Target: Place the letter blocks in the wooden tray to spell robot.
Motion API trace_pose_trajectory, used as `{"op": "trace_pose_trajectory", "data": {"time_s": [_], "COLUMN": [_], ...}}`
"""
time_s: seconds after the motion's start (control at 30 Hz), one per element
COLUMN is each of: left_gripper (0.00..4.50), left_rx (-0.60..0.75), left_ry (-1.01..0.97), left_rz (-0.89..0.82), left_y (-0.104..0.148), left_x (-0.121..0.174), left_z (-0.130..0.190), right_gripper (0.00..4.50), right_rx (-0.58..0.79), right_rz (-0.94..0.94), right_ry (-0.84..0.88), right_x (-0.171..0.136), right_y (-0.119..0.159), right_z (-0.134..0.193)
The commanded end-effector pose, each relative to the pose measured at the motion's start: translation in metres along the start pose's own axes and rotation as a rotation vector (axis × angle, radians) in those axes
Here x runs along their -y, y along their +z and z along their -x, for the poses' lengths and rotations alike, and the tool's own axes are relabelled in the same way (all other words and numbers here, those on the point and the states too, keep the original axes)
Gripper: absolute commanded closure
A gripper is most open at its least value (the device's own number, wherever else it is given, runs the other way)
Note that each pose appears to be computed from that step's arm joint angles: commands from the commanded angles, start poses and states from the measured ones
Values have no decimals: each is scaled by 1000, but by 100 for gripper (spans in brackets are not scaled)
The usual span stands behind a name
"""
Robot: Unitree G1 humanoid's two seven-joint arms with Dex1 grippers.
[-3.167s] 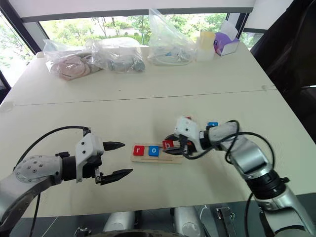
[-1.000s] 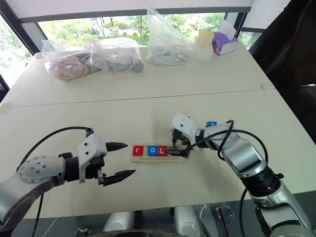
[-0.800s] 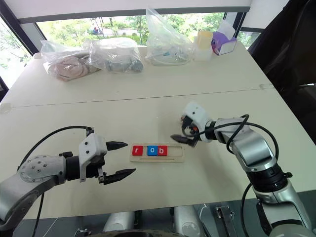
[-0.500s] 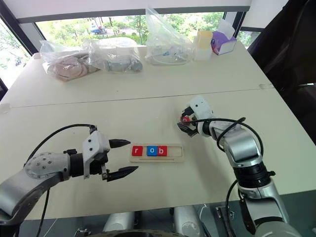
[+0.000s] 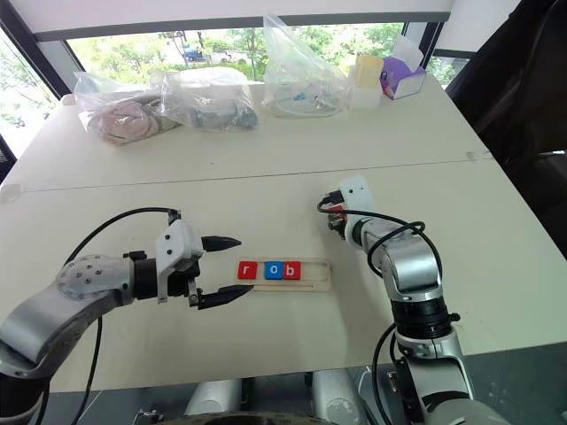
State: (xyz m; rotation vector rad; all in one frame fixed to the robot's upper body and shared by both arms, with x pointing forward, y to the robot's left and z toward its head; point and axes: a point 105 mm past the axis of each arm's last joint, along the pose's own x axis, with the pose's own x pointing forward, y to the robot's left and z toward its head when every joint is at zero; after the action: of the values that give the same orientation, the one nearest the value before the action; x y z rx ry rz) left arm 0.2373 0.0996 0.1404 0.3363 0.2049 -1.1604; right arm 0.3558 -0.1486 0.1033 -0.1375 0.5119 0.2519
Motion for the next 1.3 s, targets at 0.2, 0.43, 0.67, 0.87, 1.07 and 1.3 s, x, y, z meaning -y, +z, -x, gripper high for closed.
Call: {"op": "trace_pose_trajectory", "data": {"time_s": [0.2, 0.43, 0.67, 0.87, 1.07, 1.3], "left_gripper": [0, 0, 0, 0, 0, 0], "left_rx": [50, 55, 63, 59, 52, 47], "left_ry": [-73, -138, -164, -163, -154, -127], "left_rz": [-35, -39, -58, -64, -68, -78], "left_y": [7, 3, 4, 4, 2, 1], "left_x": [5, 8, 2, 0, -3, -7], "left_z": [-11, -17, -20, -20, -18, -13], "right_gripper": [334, 334, 334, 79, 29, 29], "right_rx": [-47, -89, -127, -121, -81, -64], "right_rz": [-32, -62, -139, -36, 386, 661], "right_ry": [-66, -58, -112, -52, 249, 607], "right_x": [16, 9, 11, 9, 26, 35], "right_y": [-17, -48, -69, -60, -26, -32], "right_z": [42, 87, 90, 95, 112, 113]}}
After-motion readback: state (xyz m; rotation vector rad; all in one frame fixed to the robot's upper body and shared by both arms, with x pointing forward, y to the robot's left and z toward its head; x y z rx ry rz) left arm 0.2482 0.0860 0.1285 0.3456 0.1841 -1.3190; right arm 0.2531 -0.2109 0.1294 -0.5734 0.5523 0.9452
